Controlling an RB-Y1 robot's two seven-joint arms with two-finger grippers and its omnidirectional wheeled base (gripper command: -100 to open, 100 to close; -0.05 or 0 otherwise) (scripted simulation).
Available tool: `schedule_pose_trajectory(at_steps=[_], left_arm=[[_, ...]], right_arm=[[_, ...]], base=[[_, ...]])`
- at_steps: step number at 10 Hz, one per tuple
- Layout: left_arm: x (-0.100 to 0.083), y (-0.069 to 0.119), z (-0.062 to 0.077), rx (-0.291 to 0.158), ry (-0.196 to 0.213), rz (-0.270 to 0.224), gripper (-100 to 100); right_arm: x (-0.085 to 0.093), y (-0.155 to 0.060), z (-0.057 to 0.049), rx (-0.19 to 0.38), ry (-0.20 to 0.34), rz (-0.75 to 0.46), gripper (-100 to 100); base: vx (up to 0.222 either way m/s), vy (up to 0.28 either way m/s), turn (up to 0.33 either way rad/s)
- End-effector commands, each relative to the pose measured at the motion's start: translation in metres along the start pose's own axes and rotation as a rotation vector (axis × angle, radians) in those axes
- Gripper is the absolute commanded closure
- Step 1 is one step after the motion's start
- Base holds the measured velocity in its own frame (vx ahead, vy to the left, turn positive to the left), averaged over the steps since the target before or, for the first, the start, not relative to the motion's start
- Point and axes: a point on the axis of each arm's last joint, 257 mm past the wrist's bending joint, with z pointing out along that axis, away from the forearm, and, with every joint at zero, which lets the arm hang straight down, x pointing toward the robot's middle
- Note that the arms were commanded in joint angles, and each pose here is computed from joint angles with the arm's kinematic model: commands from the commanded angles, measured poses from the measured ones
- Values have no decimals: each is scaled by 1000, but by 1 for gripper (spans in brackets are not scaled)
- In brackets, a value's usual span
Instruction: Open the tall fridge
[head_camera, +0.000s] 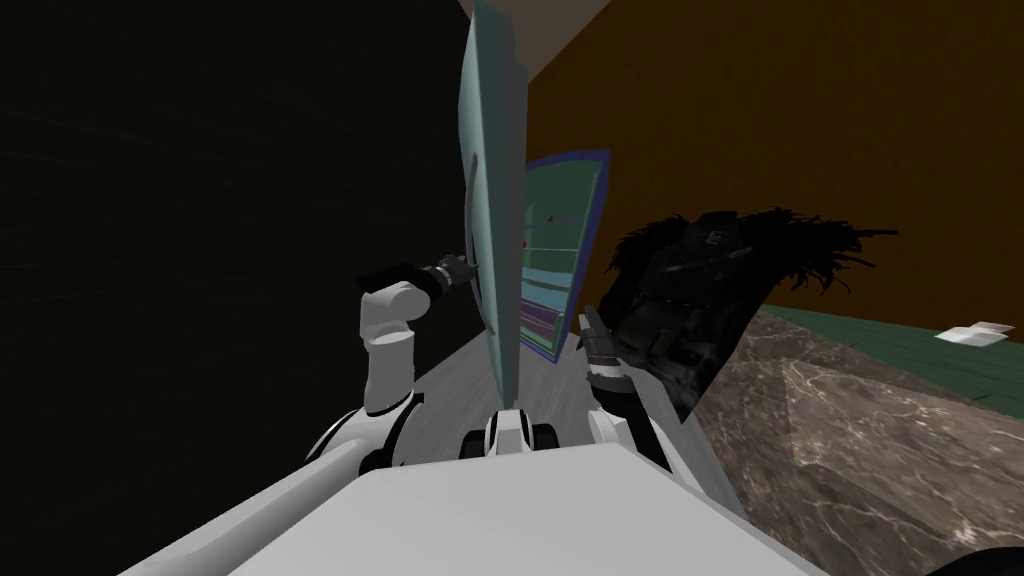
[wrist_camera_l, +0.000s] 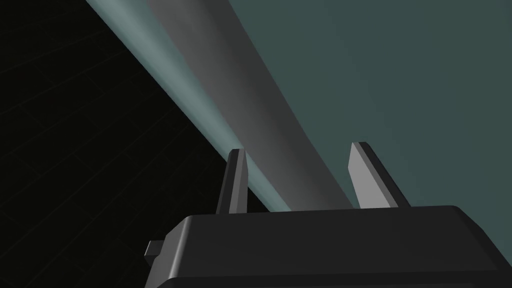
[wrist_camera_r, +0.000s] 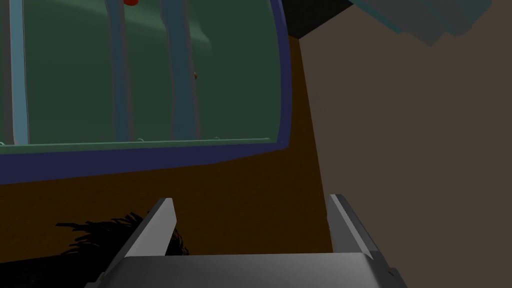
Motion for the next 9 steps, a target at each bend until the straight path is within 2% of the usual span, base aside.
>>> schedule_pose_trajectory(at_steps=[1,2,3,4,5,6,7,8,9], left_arm=[[7,-2,18,4,17,-2,100],[26,18,33,-19,58,-9,100],[30,24,42,-34,64,-6,100],[22,26,45,-40,46,-13,100],[42,46,59,-61,86,-16,100],[46,55,66,-80,89,-9,100],[38,57,70,-85,73,-14,100],[62,81,80,-112,116,-7,100],[62,89,88,-125,114,-3,100]], right_arm=[[0,0,0,0,0,0,0],[0,0,0,0,0,1,0],[0,0,0,0,0,0,0],[0,0,0,0,0,0,0],[0,0,0,0,0,0,0],[0,0,0,0,0,0,0],[0,0,0,0,0,0,0],[0,0,0,0,0,0,0],[0,0,0,0,0,0,0]], base=[[-29,33,3],[-62,219,120],[-62,286,-4],[-17,154,-32],[-48,278,107],[-25,274,30],[3,153,-20],[-51,260,105],[-87,324,24]])
